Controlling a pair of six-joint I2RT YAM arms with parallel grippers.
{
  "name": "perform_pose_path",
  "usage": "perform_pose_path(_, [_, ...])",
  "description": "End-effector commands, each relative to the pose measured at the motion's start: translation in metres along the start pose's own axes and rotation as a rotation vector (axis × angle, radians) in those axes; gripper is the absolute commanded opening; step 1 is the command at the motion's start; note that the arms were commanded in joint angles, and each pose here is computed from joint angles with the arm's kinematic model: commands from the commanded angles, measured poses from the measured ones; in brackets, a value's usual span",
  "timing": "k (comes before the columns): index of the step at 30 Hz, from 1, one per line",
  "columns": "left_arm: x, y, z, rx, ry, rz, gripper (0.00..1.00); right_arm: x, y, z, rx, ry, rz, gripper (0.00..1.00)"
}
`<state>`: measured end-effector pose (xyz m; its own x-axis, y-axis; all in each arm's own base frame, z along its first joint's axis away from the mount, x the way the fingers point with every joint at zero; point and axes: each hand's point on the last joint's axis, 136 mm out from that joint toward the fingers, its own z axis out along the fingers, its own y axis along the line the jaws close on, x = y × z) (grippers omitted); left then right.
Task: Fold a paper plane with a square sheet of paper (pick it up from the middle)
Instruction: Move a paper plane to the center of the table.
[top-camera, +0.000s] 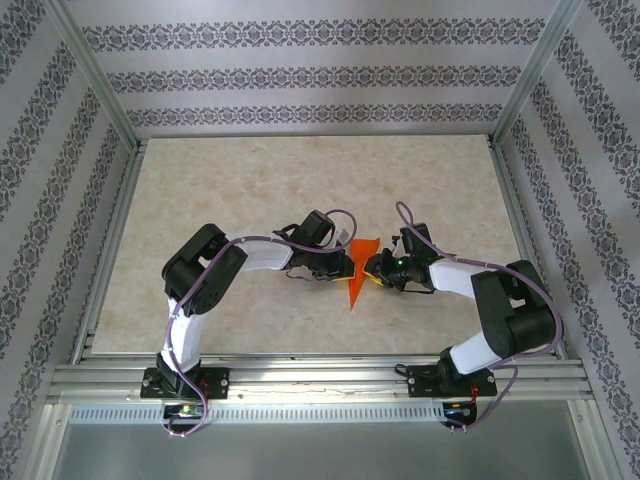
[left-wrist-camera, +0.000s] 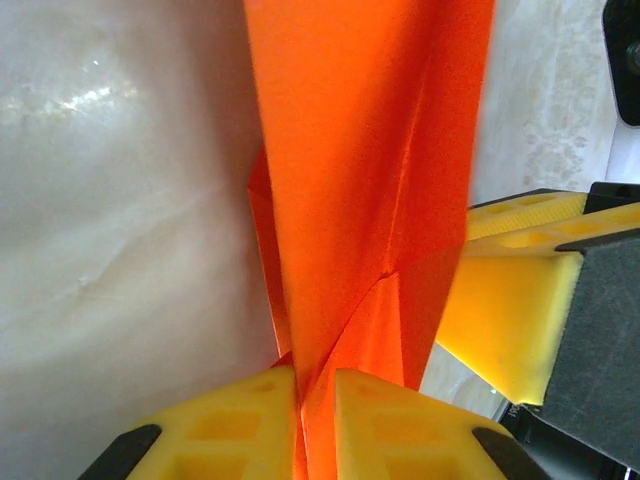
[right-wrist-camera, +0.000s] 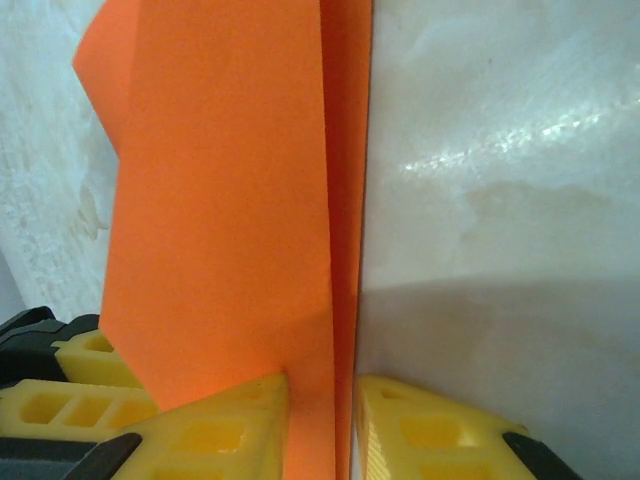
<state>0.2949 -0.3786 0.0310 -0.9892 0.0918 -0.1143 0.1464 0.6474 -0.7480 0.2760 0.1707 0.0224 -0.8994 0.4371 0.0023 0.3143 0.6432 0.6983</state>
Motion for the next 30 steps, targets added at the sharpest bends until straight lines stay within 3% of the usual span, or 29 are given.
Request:
perform_pose_path(1, [-0.001,-0.011,-0.001,0.021,-0.011,0.019,0.13,0.007,0.0,0.001,-0.011,0.017,0.003,0.26])
perform_pose_path(9, [-0.005,-0.017,-0.026,-0.034,-0.084,0.073,0.03,0.004,0.018,-0.02,-0.05,-0.04,-0.028,0.36])
perform_pose_path(17, [-0.001,-0.015,-0.043,-0.113,-0.097,0.117,0.03,0.002,0.048,-0.034,-0.097,-0.062,-0.064,0.48])
perform_pose_path(26, [0.002,-0.011,-0.042,-0.146,-0.091,0.121,0.03,0.01,0.045,-0.009,-0.045,0.006,-0.067,0.36])
perform_pose_path(30, [0.004,-0.008,-0.042,-0.157,-0.087,0.119,0.03,0.009,0.035,-0.002,-0.012,0.012,-0.058,0.24])
